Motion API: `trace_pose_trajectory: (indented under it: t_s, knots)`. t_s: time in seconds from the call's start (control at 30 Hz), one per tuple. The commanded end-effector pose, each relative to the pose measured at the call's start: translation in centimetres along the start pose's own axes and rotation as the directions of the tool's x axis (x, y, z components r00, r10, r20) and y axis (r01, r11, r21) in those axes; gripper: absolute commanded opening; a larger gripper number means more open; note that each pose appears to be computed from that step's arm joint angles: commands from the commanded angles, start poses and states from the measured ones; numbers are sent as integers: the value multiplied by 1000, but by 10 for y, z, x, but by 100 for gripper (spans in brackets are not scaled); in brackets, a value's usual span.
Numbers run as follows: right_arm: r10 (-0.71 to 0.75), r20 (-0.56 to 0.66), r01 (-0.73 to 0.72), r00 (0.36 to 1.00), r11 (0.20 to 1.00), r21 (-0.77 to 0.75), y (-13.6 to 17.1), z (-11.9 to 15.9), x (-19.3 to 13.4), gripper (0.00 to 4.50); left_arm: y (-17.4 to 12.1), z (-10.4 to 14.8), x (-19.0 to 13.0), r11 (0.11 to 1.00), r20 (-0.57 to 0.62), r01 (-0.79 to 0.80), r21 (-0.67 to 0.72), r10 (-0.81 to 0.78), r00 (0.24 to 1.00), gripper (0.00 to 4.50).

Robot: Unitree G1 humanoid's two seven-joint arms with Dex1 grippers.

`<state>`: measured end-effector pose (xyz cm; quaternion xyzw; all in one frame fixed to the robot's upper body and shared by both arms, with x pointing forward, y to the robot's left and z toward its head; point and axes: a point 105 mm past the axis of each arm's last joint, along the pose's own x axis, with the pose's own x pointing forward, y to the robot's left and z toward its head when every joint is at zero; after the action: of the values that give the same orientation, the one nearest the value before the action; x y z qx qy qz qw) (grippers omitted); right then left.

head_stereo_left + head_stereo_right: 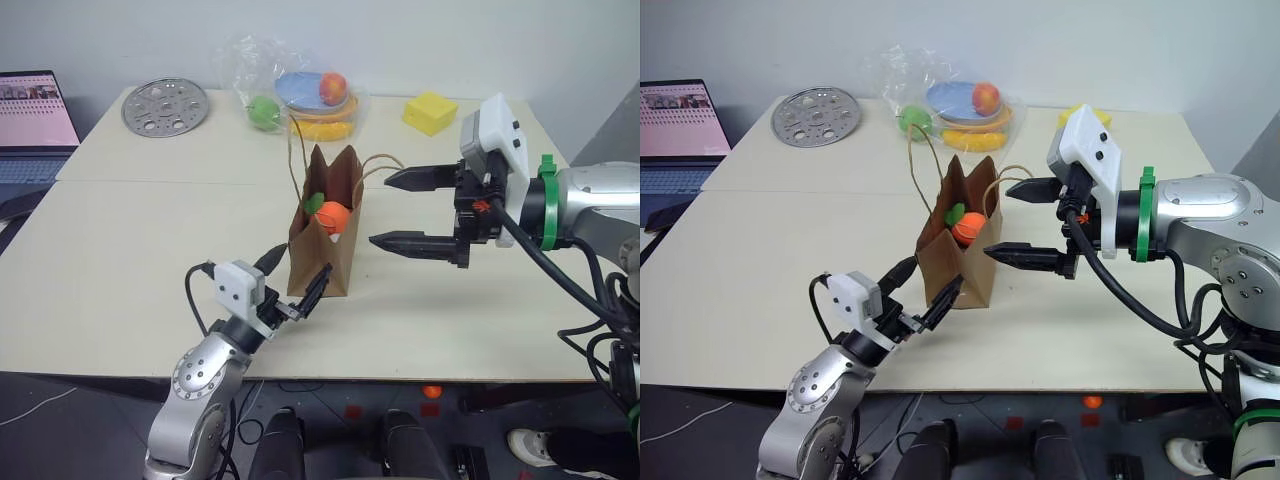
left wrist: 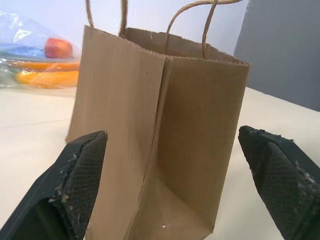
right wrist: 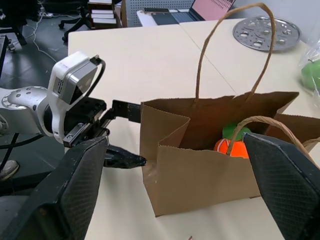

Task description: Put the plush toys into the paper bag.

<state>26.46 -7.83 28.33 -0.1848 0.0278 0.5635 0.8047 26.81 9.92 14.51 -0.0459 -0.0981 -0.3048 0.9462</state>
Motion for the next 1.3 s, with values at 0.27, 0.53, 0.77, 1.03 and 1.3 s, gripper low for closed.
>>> trace_pose_trajectory:
  t_s: [0.27,0.53,0.77,1.03,1.3]
  knots:
    - [-27,-81,27,996,1000,-4,5,-17,-10,450,-13,-2,21,998,5,59,13,-59,998,447]
    - [-24,-53,25,998,1000,8,9,-15,-7,450,-9,-7,35,995,11,-4,98,3,1000,447]
    - [-60,-37,60,998,998,3,2,-9,-10,450,3,-8,35,989,28,-77,128,74,997,447]
    - [-68,-36,68,997,998,6,1,-9,-10,450,6,-2,31,988,63,-82,128,74,995,392]
    - [-73,-27,73,997,997,8,1,-10,-9,450,4,1,31,992,73,-67,110,59,996,145]
